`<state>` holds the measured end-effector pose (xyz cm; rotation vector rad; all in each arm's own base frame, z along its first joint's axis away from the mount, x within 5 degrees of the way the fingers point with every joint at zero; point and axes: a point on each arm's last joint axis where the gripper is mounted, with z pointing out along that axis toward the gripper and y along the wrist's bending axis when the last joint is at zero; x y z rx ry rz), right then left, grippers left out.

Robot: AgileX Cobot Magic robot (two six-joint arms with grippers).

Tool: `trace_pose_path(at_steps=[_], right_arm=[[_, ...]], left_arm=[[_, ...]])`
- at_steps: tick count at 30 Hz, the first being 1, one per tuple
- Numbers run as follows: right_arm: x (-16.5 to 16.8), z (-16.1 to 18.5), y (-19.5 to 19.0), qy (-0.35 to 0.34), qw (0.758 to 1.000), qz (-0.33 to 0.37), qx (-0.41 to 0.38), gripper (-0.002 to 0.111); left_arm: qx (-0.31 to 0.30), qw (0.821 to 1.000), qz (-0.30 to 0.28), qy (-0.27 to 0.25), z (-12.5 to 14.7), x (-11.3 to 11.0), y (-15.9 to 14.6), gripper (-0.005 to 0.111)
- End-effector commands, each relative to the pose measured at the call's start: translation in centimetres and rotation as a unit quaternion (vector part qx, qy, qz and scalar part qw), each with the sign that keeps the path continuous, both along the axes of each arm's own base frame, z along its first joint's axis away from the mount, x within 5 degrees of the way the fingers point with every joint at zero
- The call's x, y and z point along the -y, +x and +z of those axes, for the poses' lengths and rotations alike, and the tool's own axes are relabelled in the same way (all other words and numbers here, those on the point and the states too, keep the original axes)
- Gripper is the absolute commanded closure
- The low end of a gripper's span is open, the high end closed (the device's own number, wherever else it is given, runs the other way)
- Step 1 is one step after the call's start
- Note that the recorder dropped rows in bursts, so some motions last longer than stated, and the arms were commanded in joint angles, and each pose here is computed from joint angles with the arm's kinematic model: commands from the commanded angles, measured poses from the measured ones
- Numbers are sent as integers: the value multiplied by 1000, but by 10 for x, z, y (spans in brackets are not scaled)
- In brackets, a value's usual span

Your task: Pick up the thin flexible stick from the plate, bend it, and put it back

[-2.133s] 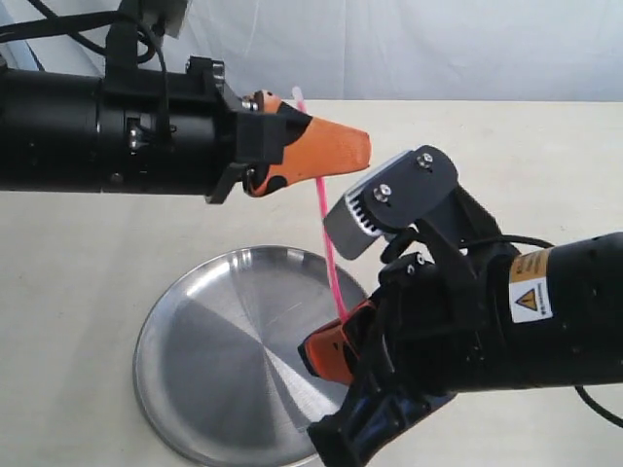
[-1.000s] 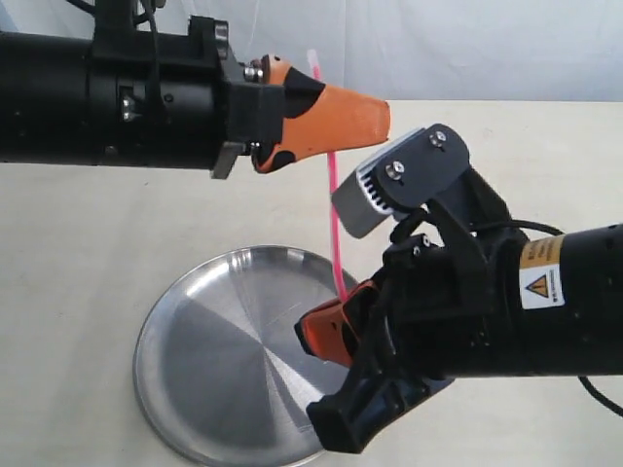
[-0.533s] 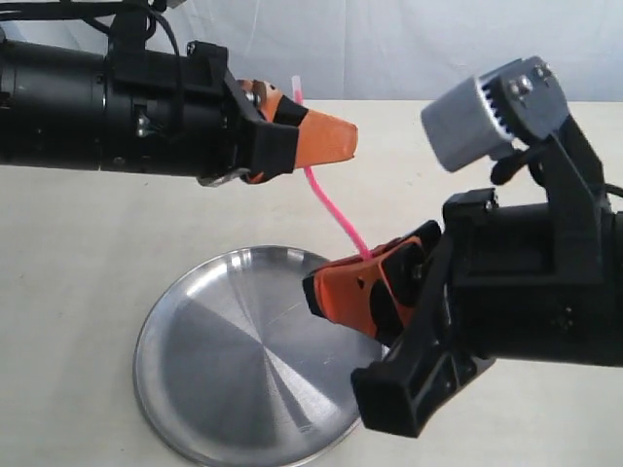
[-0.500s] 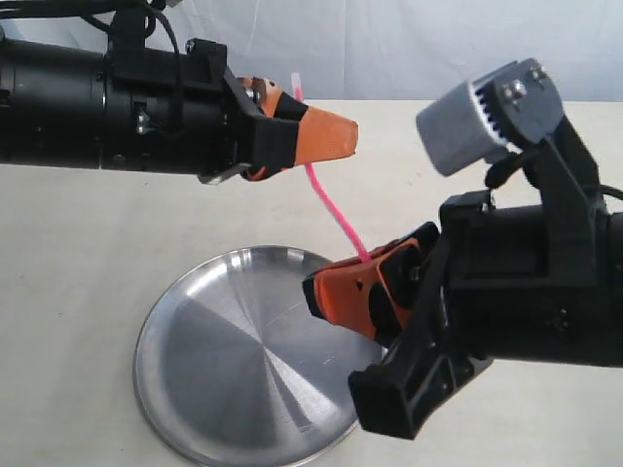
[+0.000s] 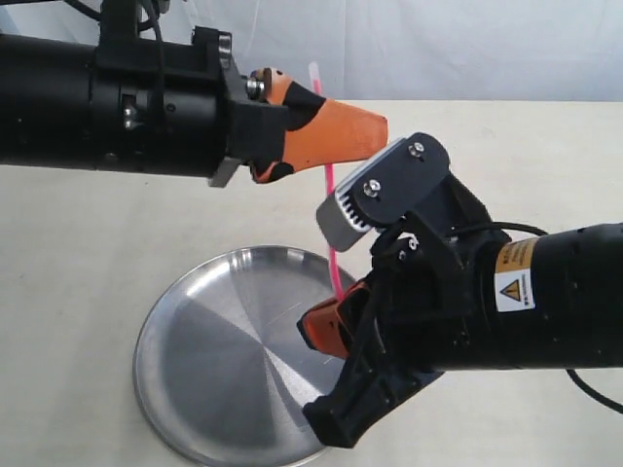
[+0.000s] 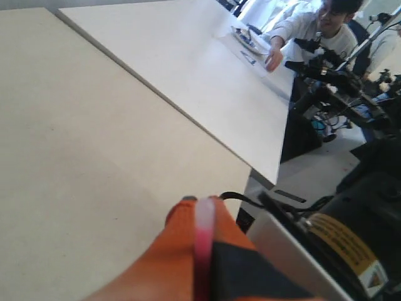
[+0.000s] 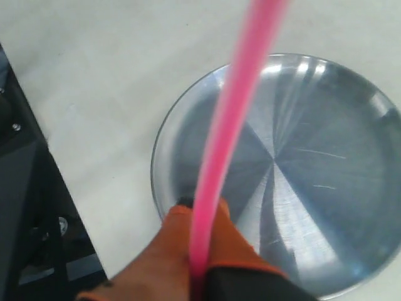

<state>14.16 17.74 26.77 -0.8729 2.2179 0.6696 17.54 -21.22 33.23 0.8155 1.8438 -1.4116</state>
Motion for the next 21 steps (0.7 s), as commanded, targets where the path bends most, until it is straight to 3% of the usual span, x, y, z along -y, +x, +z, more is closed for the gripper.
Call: trace_pose_path(at_steps=[1, 12, 17, 21], right_arm=[[0, 10, 12, 19, 998, -29, 55, 109], [5, 11, 19, -3, 994, -53, 99, 109], [8, 16, 16, 10, 994, -59, 93, 109], [21, 42, 1, 82, 989, -76, 97, 109]], left_arm=[[-21, 998, -55, -24, 2, 3, -13, 107], [-20, 996, -79, -21, 2, 3, -17, 107], [6, 999, -26, 18, -5, 1, -6, 107], [54, 994, 53, 78, -14, -4, 10, 107]])
